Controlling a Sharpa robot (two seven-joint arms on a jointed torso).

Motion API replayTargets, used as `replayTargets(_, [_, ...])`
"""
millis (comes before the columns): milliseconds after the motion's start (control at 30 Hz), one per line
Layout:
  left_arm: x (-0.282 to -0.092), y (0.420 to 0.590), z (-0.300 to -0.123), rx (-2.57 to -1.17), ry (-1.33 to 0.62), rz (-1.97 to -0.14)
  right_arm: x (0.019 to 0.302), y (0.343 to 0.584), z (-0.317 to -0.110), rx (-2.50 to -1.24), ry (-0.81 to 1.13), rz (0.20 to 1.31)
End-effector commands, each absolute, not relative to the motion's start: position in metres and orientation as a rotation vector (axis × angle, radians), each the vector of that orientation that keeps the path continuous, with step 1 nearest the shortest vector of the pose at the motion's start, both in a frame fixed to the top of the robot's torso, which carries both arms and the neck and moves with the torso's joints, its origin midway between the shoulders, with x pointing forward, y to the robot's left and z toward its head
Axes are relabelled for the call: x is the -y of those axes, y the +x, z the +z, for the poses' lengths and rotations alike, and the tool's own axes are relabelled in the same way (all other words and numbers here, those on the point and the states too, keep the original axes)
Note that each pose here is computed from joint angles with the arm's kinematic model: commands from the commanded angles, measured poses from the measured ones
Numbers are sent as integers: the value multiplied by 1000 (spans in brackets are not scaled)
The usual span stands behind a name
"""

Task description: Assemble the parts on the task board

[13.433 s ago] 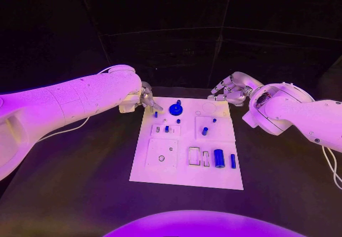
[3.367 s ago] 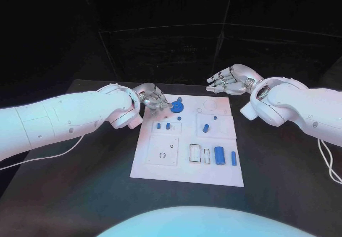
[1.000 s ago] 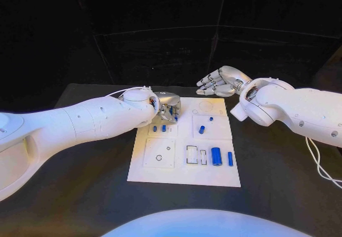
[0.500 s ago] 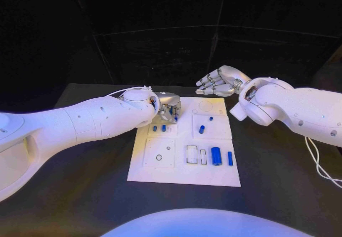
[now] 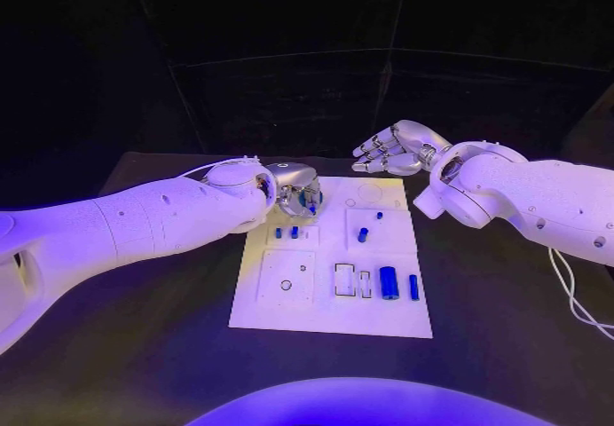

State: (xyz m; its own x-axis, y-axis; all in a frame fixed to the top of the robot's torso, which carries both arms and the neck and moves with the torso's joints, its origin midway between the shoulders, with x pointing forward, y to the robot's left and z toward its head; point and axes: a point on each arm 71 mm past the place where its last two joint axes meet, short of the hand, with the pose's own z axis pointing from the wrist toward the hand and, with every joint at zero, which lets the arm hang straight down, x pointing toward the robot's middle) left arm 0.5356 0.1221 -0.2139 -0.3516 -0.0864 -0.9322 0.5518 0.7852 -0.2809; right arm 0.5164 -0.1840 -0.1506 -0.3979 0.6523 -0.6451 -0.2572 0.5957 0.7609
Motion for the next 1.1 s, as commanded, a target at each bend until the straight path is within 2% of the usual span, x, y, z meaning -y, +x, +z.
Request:
replayTargets(33, [-126, 535, -206, -1789, 276, -734, 184, 517, -149, -1708, 318, 1030])
replayTargets(267, [-149, 530, -201, -1822, 218, -729, 185, 517, -149, -1709, 320, 1027])
replayTargets(567, [-181, 529, -204, -1900, 172, -671, 187, 517, -149, -1709, 323, 1023])
replayTargets(800, [-185, 531, -208, -1926, 166, -650, 187, 517, -149, -1710, 322, 1024])
replayTargets(1100, [-181, 534, -212, -1935, 165, -643, 187, 517, -149, -1711, 322, 1024])
